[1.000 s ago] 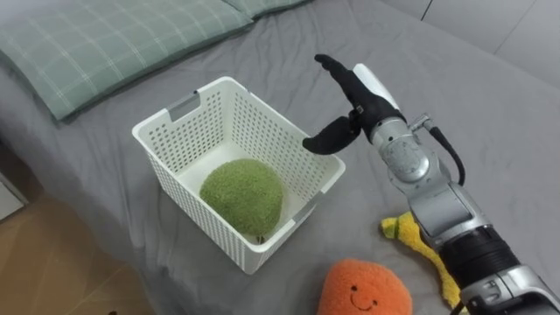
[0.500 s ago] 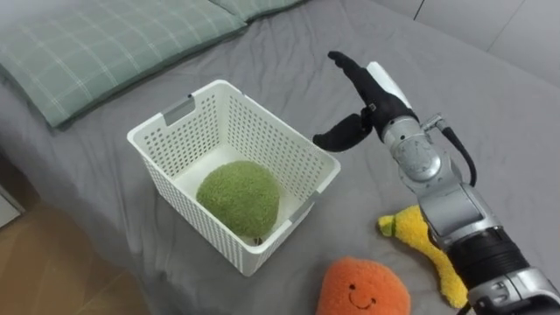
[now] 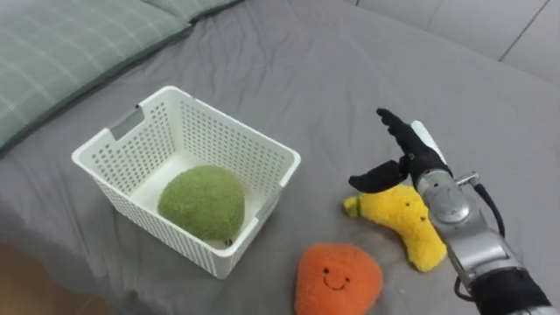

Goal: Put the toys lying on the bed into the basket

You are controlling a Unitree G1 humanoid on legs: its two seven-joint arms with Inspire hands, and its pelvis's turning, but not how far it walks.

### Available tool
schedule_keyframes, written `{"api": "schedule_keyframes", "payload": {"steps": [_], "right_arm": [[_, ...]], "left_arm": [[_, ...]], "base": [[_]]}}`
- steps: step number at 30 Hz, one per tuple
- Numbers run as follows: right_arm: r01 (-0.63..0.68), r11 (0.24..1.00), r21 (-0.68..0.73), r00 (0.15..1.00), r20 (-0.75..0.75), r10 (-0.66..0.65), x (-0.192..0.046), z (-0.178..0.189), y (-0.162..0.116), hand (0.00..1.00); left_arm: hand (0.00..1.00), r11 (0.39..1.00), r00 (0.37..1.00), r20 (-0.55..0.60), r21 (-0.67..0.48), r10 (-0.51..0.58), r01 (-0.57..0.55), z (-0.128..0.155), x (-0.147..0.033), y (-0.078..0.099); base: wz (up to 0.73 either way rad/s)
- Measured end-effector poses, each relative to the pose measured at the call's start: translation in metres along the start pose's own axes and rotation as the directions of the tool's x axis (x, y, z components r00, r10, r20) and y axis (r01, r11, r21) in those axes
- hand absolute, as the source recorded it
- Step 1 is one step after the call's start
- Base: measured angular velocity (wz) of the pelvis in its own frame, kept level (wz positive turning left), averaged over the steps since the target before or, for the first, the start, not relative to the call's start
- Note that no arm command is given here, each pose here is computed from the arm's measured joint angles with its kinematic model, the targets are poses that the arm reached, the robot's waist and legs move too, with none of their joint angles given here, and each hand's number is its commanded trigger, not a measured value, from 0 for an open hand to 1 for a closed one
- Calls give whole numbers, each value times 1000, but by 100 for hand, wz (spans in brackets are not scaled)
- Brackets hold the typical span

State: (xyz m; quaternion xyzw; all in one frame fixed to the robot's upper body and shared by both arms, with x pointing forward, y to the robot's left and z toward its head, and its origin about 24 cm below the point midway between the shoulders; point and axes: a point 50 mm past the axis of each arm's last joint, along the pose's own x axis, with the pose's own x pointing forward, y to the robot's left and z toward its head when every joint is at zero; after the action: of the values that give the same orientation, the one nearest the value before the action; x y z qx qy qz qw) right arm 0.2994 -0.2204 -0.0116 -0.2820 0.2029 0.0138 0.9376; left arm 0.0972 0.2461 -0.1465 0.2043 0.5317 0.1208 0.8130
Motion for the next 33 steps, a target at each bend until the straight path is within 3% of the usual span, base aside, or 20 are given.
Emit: {"api": "schedule_keyframes", "payload": {"steps": [7, 14, 23, 33], "right_arm": [[80, 997, 0, 983, -163, -79, 1, -36, -20, 0], [78, 997, -12, 975, -209, -79, 12, -31, -30, 0], [-4, 998, -63, 964, -266, -13, 12, -41, -26, 0], [75, 996, -54, 959, -268, -87, 17, -33, -40, 0]], "left_arm": [[0, 1000, 998, 54, -3, -26, 26, 23, 4, -6], [0, 997, 997, 58, -57, -52, 56, 35, 7, -9], [0, 995, 994, 57, -23, -94, 96, 41, 10, -13], [0, 995, 993, 77, -30, -90, 92, 43, 11, -10]], "base": [[-27], [-5], [-1], [1]]}}
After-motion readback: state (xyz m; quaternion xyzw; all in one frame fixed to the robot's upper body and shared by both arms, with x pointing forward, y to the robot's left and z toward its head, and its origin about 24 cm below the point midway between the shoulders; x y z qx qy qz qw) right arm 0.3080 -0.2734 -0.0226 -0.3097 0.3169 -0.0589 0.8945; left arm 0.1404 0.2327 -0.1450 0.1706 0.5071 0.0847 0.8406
